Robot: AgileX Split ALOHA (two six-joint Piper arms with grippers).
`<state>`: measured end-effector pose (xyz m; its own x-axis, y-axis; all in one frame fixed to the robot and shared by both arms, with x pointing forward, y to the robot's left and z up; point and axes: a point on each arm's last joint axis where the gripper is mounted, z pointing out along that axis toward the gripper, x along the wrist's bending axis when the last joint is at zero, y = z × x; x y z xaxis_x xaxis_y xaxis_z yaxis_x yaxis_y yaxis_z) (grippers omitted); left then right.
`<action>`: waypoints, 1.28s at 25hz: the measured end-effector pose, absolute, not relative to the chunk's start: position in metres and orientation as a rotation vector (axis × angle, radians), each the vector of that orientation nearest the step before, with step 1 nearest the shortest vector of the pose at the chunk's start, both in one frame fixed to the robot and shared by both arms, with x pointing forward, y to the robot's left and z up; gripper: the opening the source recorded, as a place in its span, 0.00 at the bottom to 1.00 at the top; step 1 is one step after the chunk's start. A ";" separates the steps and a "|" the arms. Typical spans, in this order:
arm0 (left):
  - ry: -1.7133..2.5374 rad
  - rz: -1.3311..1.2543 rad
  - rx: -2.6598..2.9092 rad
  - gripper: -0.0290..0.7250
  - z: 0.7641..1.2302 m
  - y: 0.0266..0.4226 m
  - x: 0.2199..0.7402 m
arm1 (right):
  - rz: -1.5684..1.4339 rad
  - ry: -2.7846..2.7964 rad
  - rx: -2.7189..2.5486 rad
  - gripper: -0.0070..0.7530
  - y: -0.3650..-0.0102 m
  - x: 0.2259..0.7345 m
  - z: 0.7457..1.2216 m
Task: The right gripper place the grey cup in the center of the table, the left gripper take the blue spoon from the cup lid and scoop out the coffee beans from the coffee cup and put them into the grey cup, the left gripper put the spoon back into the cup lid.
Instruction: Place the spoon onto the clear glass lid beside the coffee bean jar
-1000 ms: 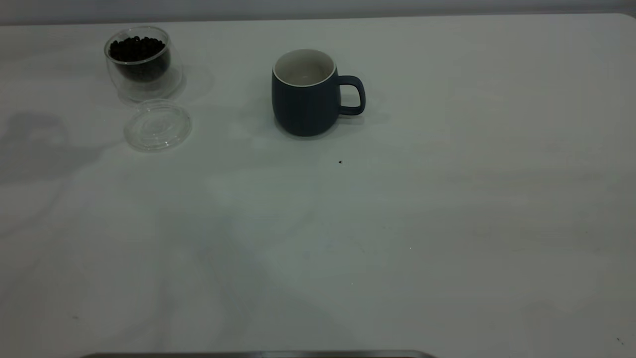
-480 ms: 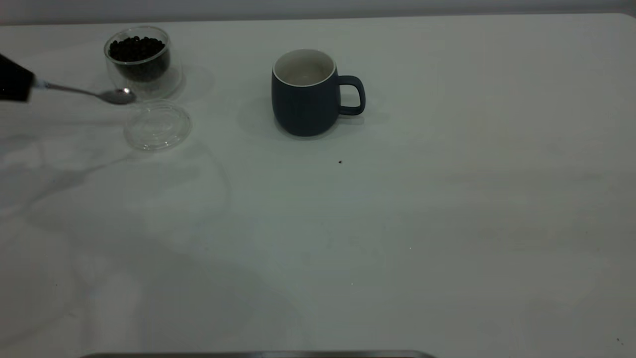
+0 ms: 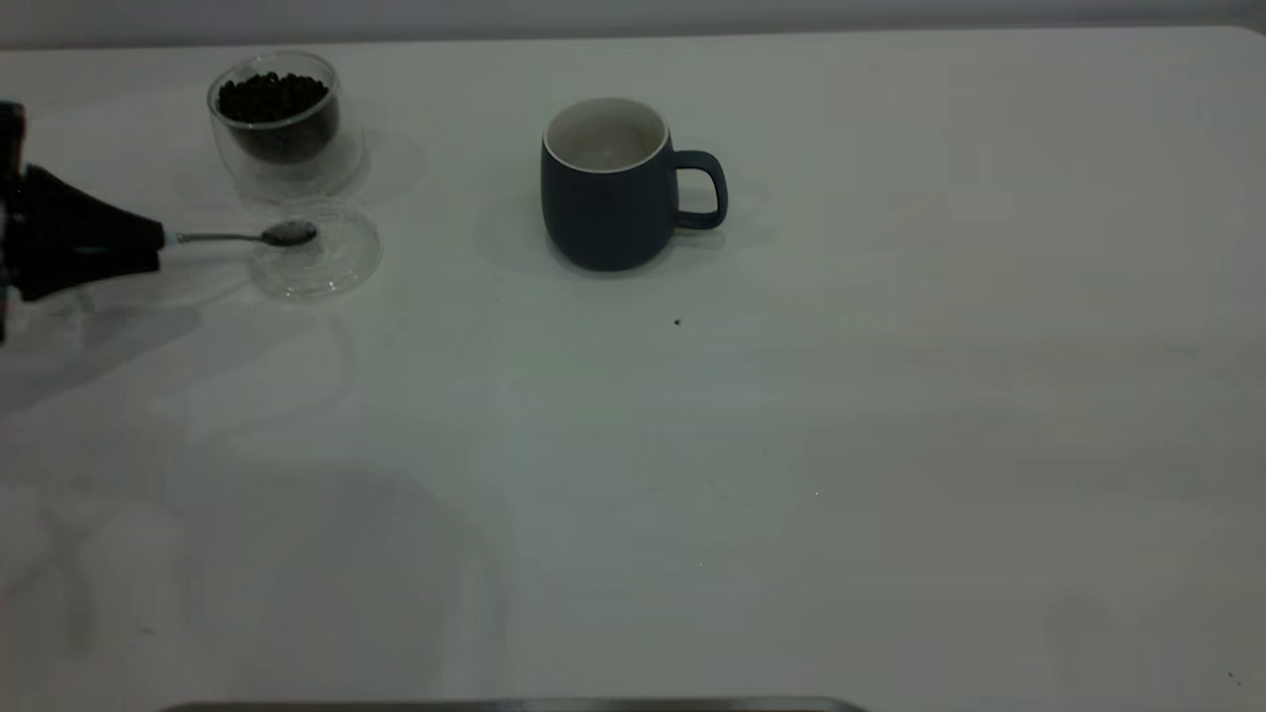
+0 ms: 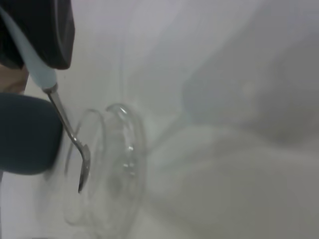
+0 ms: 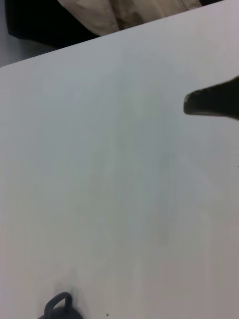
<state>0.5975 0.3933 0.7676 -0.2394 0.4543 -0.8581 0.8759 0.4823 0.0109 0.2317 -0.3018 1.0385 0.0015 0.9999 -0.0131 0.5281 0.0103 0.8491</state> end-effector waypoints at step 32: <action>1.803 -0.579 1.052 0.29 0.735 0.360 0.607 | 0.879 1.607 1.598 0.61 -0.302 0.232 1.038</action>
<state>0.6066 0.3602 0.7351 -0.1927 0.4092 -0.8919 0.8522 0.5204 0.0546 0.2317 -0.3018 1.0385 0.0015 0.9999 -0.0131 0.5281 0.0103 0.8491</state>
